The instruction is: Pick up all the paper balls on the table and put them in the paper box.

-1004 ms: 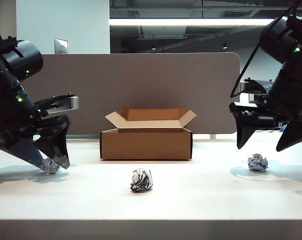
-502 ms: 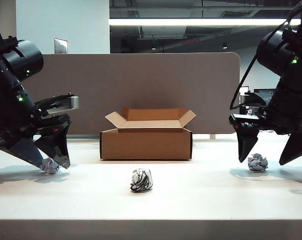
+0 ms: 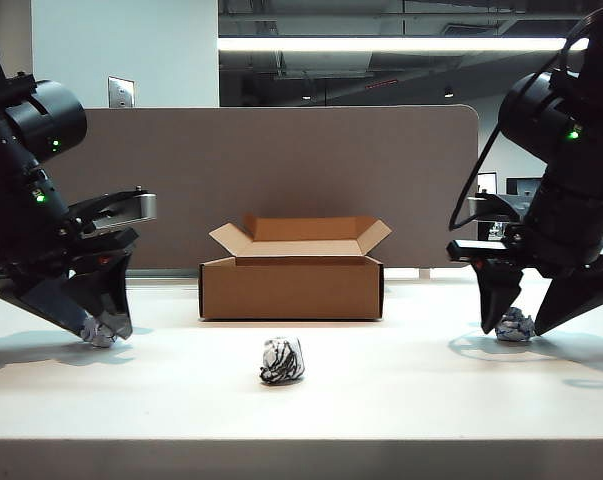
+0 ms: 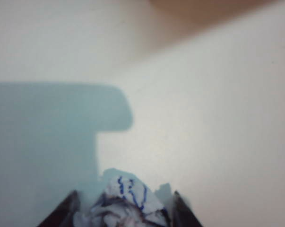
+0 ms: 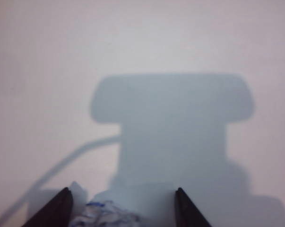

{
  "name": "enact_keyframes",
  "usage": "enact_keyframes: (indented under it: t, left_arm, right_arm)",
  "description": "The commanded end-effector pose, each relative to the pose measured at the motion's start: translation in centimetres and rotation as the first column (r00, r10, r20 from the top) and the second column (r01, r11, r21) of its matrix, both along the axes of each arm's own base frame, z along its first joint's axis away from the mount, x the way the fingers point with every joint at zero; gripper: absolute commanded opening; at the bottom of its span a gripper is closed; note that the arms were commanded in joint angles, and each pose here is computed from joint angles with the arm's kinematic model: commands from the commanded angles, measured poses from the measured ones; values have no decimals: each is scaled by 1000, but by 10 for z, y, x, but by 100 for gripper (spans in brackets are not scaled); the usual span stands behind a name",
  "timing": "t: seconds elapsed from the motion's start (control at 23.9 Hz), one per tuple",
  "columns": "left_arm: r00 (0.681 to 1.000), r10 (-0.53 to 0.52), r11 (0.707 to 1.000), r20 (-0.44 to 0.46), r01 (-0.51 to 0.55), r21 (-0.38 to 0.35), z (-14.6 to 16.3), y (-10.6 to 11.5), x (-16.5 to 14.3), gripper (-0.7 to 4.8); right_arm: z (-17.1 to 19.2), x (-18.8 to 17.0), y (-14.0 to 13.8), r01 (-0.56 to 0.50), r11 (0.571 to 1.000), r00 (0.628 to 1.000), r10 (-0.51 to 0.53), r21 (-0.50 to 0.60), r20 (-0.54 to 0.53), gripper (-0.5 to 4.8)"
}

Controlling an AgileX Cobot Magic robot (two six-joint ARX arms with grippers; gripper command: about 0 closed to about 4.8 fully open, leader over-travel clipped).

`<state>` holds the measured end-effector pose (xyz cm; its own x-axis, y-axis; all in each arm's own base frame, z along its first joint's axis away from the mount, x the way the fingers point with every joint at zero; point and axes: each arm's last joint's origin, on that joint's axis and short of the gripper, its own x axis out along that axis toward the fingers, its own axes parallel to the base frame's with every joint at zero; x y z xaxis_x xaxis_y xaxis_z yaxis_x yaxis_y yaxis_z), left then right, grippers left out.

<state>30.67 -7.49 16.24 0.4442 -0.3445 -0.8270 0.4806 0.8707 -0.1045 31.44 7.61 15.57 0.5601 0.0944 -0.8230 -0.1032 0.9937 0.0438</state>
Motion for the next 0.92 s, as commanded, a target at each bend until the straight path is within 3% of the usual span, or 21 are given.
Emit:
enact_keyframes:
  t: [0.04,0.13,0.25,0.42,0.67,0.8,0.92]
  left_arm:
    - [1000,-3,1000,-19,3,-2,-1,-1,-1,262]
    - [1000,-3,1000,-19,3,-2,-1,-1,-1,216]
    - [1000,-2,1000,-18,2,-2,-1,-1,-1,205]
    - [1000,-2,1000,-18,2,-2,-1,-1,-1,148]
    - [1000,1,1000,-10,-1,-7,3,-1,-1,147]
    - [1000,0,1000,-3,0,-8,14,-1,1,147]
    - [999,1,1000,40,0,-18,47,-4,14,147]
  right_arm:
    - [-4,-5,3,-20,1000,999,20,6,-50,241]
    - [-5,-5,4,-23,1000,998,23,5,-53,198]
    - [-5,-5,5,-23,1000,998,23,4,-53,147]
    - [-5,-5,5,-23,1000,998,24,5,-53,147]
    - [-3,-4,5,-36,999,998,36,-3,-48,147]
    - [4,0,6,-39,999,999,39,-1,-34,147]
    - [24,11,9,-40,999,999,40,11,13,147]
